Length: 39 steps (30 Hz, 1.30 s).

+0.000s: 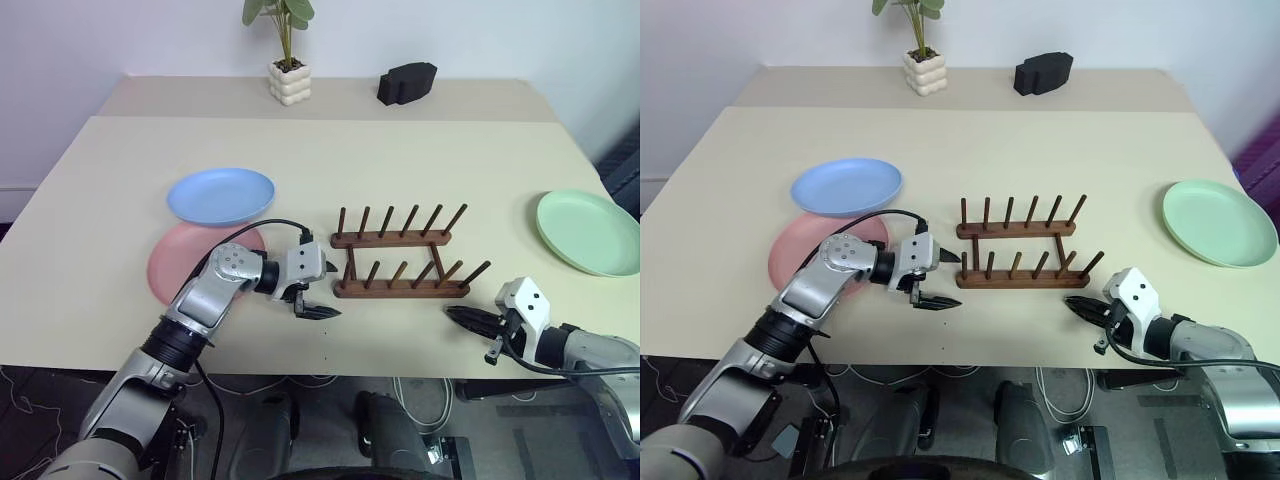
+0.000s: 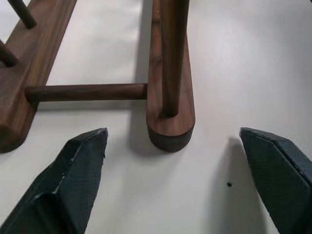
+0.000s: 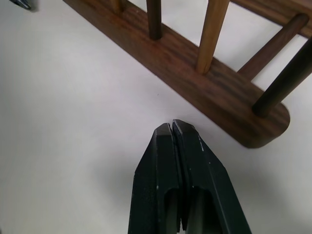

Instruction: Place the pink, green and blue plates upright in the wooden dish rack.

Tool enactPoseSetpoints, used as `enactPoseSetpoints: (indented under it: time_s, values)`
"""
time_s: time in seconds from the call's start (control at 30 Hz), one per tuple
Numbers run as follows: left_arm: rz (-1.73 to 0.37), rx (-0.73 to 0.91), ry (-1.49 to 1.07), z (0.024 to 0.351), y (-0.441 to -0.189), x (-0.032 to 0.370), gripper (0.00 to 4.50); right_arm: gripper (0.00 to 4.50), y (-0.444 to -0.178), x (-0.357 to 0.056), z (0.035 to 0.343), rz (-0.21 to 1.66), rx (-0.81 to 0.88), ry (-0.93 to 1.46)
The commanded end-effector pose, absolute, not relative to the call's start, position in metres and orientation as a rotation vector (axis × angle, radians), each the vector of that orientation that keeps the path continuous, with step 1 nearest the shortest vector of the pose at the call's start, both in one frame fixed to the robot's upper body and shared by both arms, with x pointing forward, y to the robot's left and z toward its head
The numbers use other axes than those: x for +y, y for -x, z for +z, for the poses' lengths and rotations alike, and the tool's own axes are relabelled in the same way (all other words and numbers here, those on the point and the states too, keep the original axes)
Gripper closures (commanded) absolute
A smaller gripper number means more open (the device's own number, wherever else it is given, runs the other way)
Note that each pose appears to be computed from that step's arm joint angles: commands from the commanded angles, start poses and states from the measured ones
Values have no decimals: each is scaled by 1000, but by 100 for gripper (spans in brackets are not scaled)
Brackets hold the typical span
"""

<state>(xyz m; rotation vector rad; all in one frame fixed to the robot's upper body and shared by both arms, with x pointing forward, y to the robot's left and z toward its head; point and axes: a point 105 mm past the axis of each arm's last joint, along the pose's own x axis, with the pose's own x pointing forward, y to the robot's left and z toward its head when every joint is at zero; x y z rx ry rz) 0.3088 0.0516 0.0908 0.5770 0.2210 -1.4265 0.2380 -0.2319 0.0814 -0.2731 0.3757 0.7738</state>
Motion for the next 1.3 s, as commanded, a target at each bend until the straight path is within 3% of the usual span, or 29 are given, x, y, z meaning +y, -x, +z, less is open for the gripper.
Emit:
enactPoseSetpoints:
  time_s: [0.03,0.07,0.17,0.37,0.4,0.57,1.0,1.3]
  values:
    - [-1407,184,-606,104,-309,56,34,450,-238,-230,96,783,340,293]
    - [-1407,188,-603,105,-308,57,34,450,-238,-230,97,787,341,290]
    - [-1398,183,-586,110,-302,61,117,450,-237,-227,98,800,343,278]
    - [-1452,152,-579,115,-285,48,425,450,-240,-224,99,816,347,276]
    - [-1467,153,-588,114,-282,45,443,450,-241,-224,99,817,346,277]
    - [-1481,173,-597,105,-274,29,443,450,-247,-227,96,789,359,327]
    - [-1356,209,-609,83,-299,20,443,450,-253,-232,90,757,372,388]
    - [-1265,161,-611,88,-316,22,443,450,-290,-231,94,681,292,471]
